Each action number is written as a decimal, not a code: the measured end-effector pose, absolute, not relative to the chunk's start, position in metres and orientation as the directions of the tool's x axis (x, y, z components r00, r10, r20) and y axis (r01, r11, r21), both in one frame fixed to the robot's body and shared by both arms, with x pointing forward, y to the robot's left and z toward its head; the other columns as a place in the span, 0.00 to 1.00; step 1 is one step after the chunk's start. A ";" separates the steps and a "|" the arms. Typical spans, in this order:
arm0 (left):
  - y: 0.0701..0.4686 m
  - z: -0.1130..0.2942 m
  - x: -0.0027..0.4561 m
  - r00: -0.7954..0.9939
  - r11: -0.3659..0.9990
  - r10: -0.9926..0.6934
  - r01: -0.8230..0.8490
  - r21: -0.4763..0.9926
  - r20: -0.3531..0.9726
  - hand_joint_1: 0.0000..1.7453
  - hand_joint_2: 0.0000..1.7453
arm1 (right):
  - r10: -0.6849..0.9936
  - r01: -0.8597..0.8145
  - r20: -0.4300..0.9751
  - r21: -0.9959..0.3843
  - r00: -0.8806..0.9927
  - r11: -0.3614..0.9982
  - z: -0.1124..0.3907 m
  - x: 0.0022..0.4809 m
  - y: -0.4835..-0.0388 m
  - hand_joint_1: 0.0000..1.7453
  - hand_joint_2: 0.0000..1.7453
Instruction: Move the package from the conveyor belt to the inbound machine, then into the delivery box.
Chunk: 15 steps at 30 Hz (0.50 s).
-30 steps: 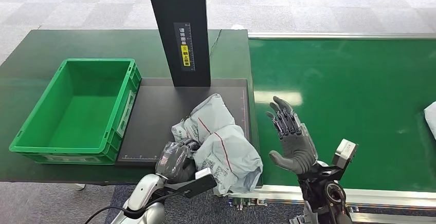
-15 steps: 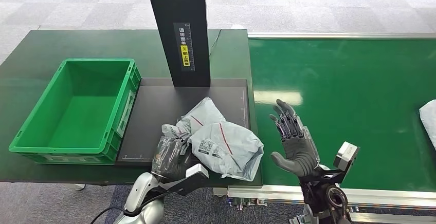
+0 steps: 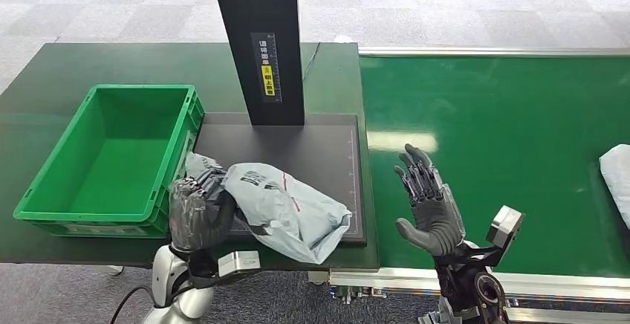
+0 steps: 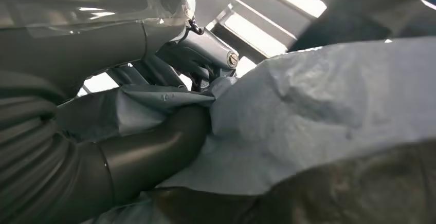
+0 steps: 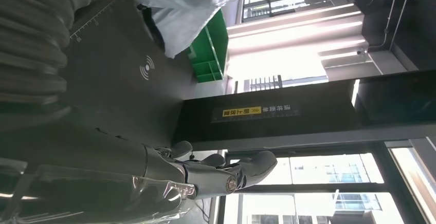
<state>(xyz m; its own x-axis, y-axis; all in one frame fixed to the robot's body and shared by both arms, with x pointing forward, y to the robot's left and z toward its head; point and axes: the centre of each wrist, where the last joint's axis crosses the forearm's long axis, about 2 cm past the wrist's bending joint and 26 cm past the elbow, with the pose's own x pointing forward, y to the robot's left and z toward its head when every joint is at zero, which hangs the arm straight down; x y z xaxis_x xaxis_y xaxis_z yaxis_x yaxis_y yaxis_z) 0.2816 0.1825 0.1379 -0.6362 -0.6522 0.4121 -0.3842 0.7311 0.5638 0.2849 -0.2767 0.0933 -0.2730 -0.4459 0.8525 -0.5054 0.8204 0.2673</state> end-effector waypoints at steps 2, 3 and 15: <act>0.187 0.141 0.282 -0.630 0.729 -0.660 -0.405 0.552 0.409 1.00 1.00 | -0.446 -0.505 0.852 0.268 -0.273 0.821 0.093 0.285 -0.277 0.00 1.00; 0.189 0.142 0.283 -0.628 0.728 -0.663 -0.412 0.548 0.407 1.00 1.00 | -0.446 -0.505 0.852 0.268 -0.273 0.821 0.093 0.285 -0.277 0.00 1.00; 0.213 0.157 0.288 -0.602 0.676 -0.728 -0.547 0.495 0.329 1.00 1.00 | -0.446 -0.491 0.852 0.274 -0.275 0.827 0.094 0.282 -0.277 0.00 1.00</act>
<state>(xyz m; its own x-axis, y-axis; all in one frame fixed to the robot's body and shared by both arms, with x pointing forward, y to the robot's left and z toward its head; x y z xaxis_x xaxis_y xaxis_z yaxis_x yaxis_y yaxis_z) 0.2884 0.2133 0.1571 -0.6022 -0.7276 0.3285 -0.5467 0.6757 0.4945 0.2820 -0.2770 0.0935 -0.2746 -0.4456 0.8521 -0.4907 0.8270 0.2744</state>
